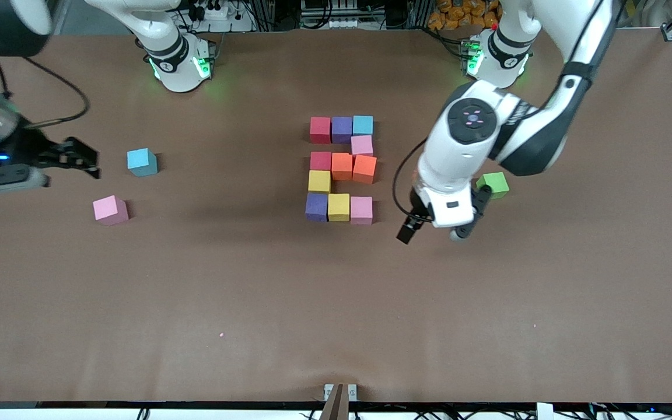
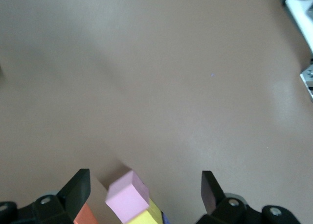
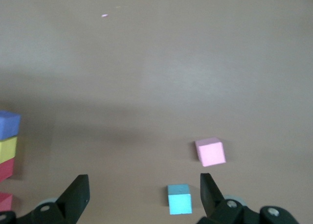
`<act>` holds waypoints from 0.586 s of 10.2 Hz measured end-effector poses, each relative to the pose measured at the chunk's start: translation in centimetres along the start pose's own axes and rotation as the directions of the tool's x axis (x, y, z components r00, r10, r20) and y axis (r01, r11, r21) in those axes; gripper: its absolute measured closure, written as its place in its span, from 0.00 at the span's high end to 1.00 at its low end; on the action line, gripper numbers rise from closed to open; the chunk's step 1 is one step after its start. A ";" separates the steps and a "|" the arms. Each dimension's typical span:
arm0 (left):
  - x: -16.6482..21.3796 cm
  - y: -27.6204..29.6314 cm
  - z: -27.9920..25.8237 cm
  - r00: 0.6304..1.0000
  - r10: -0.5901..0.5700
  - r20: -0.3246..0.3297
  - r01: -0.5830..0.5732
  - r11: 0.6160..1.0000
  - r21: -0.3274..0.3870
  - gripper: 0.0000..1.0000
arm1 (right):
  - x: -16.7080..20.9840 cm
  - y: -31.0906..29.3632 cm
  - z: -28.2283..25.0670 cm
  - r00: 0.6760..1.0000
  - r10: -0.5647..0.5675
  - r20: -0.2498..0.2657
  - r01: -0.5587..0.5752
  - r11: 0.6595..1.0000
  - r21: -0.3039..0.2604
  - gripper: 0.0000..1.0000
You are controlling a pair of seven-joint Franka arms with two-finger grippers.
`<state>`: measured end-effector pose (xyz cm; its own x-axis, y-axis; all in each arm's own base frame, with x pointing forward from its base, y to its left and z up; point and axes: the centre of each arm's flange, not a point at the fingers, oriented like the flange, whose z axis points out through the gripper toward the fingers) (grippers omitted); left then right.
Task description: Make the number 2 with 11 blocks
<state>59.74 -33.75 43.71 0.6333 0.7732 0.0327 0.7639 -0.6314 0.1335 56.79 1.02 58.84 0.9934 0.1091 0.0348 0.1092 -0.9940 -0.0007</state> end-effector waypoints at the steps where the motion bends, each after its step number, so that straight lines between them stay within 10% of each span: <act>1: 1.9 -0.5 -1.3 0.998 0.060 -0.014 -0.060 0.998 0.005 1.00 | -0.5 2.3 -0.2 0.999 0.039 0.005 -0.039 0.999 -0.001 1.00; 6: 9.5 -5.1 -8.1 0.926 0.375 -0.038 -0.369 0.923 0.109 1.00 | -2.0 5.5 -3.3 0.997 0.083 0.009 -0.083 0.997 0.000 1.00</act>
<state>60.84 -22.66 51.34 0.8684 0.4816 0.1184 0.4846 -0.8747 0.0035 55.28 -4.70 62.05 0.9993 0.0266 0.0252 0.0267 -0.9996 -0.0033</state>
